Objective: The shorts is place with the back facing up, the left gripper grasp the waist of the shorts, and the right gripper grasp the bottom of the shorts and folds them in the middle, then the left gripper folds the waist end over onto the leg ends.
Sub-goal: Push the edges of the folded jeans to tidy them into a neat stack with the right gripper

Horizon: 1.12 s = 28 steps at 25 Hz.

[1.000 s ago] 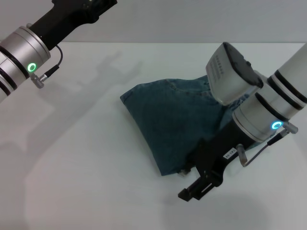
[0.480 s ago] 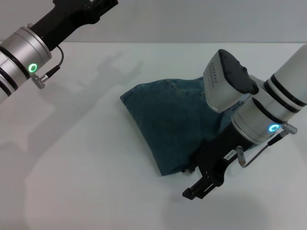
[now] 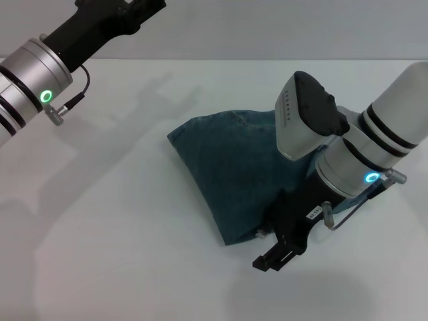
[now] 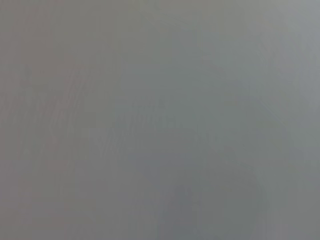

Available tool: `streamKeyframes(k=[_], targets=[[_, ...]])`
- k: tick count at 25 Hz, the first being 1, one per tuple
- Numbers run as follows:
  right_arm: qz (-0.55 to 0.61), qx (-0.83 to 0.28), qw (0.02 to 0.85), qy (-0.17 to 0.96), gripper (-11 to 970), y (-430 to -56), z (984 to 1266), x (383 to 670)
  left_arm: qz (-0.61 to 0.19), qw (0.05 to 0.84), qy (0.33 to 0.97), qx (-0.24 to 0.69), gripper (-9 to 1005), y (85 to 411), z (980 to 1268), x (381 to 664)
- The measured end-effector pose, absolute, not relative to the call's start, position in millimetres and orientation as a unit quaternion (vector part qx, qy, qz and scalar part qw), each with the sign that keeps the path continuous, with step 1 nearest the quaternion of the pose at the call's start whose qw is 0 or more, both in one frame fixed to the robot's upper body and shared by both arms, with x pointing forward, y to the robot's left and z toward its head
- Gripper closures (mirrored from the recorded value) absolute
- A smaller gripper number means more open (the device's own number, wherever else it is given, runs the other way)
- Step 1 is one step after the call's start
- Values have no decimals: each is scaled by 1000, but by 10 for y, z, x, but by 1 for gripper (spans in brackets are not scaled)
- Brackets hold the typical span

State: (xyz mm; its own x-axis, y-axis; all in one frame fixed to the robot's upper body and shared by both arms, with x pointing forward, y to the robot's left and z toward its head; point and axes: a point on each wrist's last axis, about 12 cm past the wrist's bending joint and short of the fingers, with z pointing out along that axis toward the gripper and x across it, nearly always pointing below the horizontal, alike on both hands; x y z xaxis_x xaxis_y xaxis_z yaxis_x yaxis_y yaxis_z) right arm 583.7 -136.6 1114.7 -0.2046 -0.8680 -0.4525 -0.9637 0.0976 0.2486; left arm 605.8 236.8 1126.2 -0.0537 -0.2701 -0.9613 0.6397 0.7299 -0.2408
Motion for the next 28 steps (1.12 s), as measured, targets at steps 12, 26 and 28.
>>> streamKeyframes(k=[12,26,28], targets=[[235,-626,140,730,328,-1316,11173,5932,-346,667,646,138,150,2359,11196,6013],[202,-607,210,739,329,-1275,11203,6102,-344,663,651,132,149,2375,11154,6005],[202,-600,222,742,329,-1272,11202,6121,-342,662,654,131,149,2378,11142,6005]])
